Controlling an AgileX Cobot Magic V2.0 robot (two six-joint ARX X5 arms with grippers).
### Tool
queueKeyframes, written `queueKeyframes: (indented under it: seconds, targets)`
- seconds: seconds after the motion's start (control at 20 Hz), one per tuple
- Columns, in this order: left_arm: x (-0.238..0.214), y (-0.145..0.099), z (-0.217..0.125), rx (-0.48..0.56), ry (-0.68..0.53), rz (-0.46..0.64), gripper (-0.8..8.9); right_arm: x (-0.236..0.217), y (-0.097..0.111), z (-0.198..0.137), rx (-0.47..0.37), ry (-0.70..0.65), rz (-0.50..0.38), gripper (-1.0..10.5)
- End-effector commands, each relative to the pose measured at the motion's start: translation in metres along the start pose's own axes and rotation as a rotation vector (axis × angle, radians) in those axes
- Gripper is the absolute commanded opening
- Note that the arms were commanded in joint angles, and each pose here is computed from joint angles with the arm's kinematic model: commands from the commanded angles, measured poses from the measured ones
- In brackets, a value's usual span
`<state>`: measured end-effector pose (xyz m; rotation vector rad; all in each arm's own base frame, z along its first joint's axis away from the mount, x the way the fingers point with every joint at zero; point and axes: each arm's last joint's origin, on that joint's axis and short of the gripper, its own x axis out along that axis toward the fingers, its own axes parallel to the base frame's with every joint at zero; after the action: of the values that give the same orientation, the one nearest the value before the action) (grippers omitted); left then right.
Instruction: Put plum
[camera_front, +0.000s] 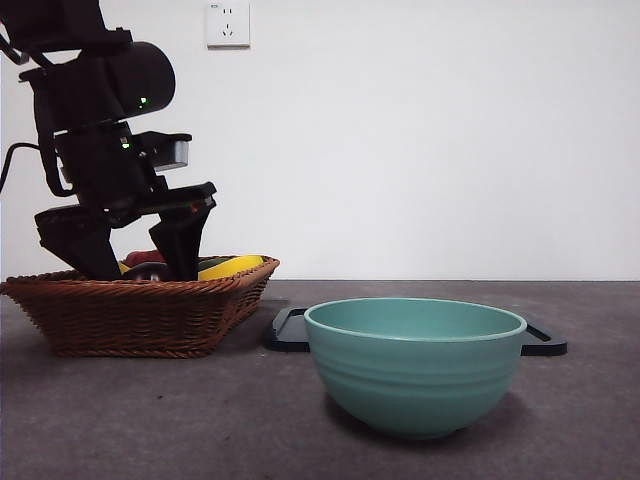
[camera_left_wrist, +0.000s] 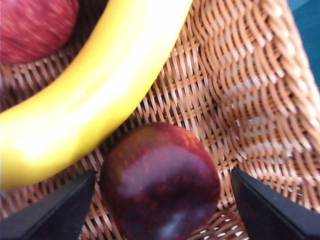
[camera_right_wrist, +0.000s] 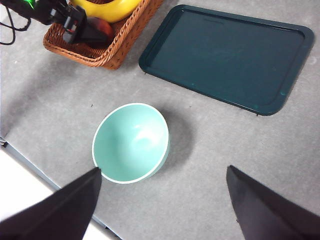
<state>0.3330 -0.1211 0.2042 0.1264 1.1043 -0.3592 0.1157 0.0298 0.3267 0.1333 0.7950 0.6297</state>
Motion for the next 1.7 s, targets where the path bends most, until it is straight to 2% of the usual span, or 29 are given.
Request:
queueKeyframes:
  seconds: [0.05, 0.1, 0.35, 0.55, 0.65, 0.85, 1.0, 1.2, 1.45, 1.7]
  targets:
    - [0.005, -0.002, 0.006, -0.001, -0.014, 0.002, 3.38, -0.003, 0.002, 0.004, -0.009, -0.014, 0.004, 4.0]
    - [0.005, -0.002, 0.006, -0.001, -0.013, 0.002, 3.06, -0.003, 0.002, 0.004, -0.009, -0.014, 0.004, 4.0]
    - [-0.005, -0.002, 0.006, -0.004, -0.017, 0.001, 3.01, -0.003, 0.002, 0.004, -0.009, -0.014, 0.004, 4.0]
    - [-0.066, -0.014, 0.007, 0.025, -0.164, -0.015, 3.01, -0.003, 0.002, 0.004, -0.009, -0.014, 0.004, 4.0]
    - [-0.105, -0.034, -0.005, 0.079, -0.202, -0.056, 3.01, -0.003, 0.002, 0.004, -0.009, -0.014, 0.003, 4.0]
    - [-0.142, -0.092, -0.028, 0.253, -0.227, -0.264, 3.01, -0.003, 0.002, 0.004, -0.009, -0.014, 0.003, 4.0]
    - [-0.132, -0.131, -0.036, 0.365, -0.199, -0.337, 3.01, -0.003, 0.002, 0.004, -0.009, -0.014, 0.003, 4.0]
    - [-0.1, -0.165, -0.039, 0.44, -0.148, -0.376, 3.01, -0.003, 0.002, 0.004, -0.009, -0.014, 0.003, 4.0]
    - [-0.057, -0.194, -0.046, 0.512, -0.074, -0.389, 3.01, -0.003, 0.002, 0.004, -0.009, -0.014, 0.003, 4.0]
    - [-0.019, -0.209, -0.056, 0.587, -0.008, -0.323, 3.01, -0.003, 0.002, 0.004, -0.009, -0.014, 0.002, 4.0]
